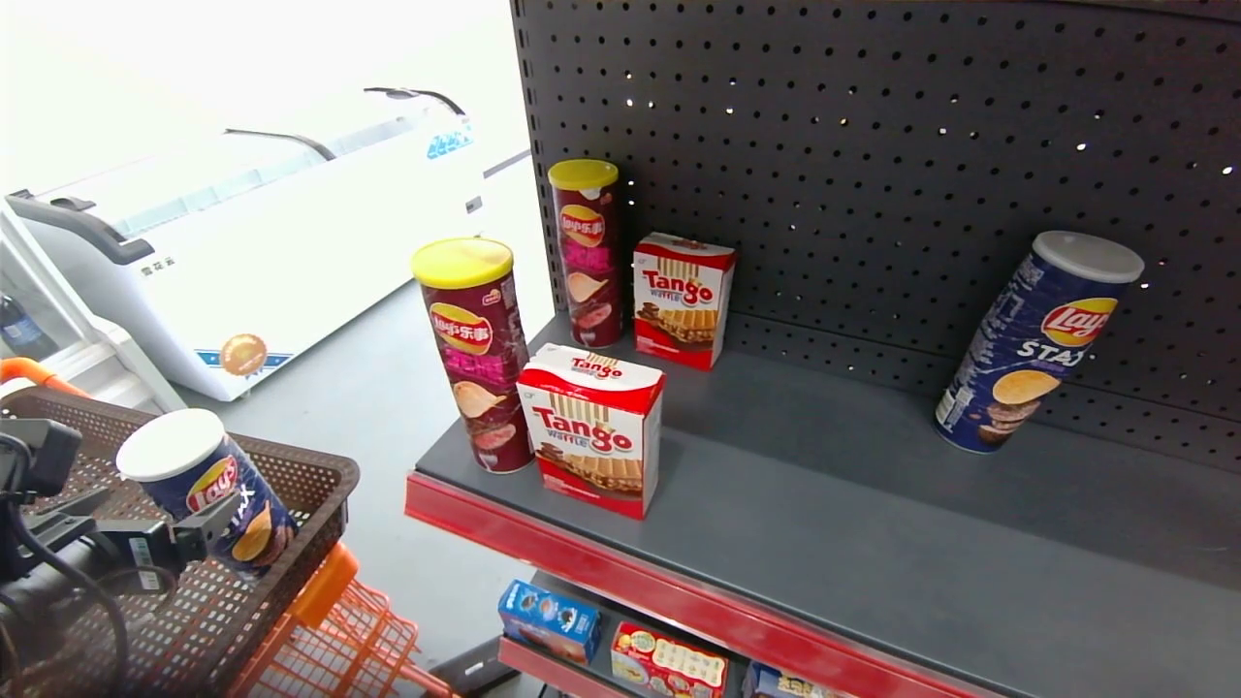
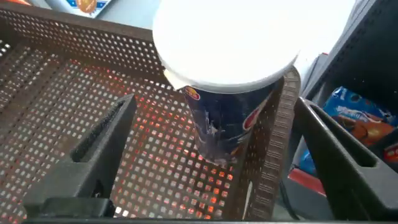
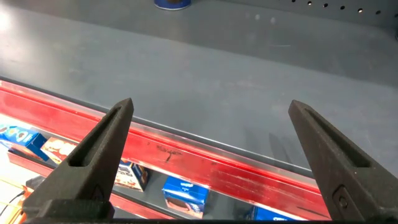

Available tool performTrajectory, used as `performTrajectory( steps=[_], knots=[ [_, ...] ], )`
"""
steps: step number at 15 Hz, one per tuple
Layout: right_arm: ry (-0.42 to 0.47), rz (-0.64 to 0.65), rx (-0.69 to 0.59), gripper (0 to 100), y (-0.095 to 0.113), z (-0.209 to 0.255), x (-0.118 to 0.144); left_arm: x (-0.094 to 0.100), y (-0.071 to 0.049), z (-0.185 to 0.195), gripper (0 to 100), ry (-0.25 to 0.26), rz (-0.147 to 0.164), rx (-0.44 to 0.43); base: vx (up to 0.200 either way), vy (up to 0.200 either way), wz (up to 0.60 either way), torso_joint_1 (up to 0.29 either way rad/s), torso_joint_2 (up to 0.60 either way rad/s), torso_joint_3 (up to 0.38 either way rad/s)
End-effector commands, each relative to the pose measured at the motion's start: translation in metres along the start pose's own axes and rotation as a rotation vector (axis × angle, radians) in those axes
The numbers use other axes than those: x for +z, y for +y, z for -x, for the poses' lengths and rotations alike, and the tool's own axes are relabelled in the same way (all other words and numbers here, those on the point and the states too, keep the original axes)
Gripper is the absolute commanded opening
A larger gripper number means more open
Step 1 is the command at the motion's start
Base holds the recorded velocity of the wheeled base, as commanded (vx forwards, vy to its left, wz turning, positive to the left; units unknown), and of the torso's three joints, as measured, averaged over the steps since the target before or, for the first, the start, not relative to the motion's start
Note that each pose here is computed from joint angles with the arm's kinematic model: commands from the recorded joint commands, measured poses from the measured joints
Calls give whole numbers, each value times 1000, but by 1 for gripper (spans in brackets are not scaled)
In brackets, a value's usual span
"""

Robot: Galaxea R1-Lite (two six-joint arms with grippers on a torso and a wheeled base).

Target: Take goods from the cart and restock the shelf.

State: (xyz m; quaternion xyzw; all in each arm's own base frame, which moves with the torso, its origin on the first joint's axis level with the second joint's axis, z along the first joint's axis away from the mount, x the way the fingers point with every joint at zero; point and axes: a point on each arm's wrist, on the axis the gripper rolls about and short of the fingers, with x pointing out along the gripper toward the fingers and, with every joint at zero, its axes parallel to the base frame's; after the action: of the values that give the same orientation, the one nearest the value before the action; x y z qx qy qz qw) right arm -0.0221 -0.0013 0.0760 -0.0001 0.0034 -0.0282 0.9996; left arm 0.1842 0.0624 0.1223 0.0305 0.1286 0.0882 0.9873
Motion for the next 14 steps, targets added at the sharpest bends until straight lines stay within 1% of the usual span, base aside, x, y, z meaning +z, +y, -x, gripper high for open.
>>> performTrajectory(
  steps=[1, 7, 9, 11, 13, 14],
  knots=[
    [1, 0, 0, 100, 0, 0, 0, -17, 3, -25, 100, 78, 16, -6, 0, 0, 0, 0, 0, 0],
    [1, 0, 0, 100, 0, 0, 0, -24, 4, -50, 100, 65, 14, -13, 0, 0, 0, 0, 0, 0],
    [1, 0, 0, 100, 0, 0, 0, -21, 3, -64, 100, 26, 8, -19, 0, 0, 0, 0, 0, 0],
    [1, 0, 0, 100, 0, 0, 0, -21, 2, -73, 100, 6, 22, -27, 0, 0, 0, 0, 0, 0],
    [1, 0, 0, 100, 0, 0, 0, -25, 1, -76, 100, 23, 36, -31, 0, 0, 0, 0, 0, 0],
    [1, 0, 0, 100, 0, 0, 0, -26, 1, -78, 100, 23, 41, -31, 0, 0, 0, 0, 0, 0]
  ],
)
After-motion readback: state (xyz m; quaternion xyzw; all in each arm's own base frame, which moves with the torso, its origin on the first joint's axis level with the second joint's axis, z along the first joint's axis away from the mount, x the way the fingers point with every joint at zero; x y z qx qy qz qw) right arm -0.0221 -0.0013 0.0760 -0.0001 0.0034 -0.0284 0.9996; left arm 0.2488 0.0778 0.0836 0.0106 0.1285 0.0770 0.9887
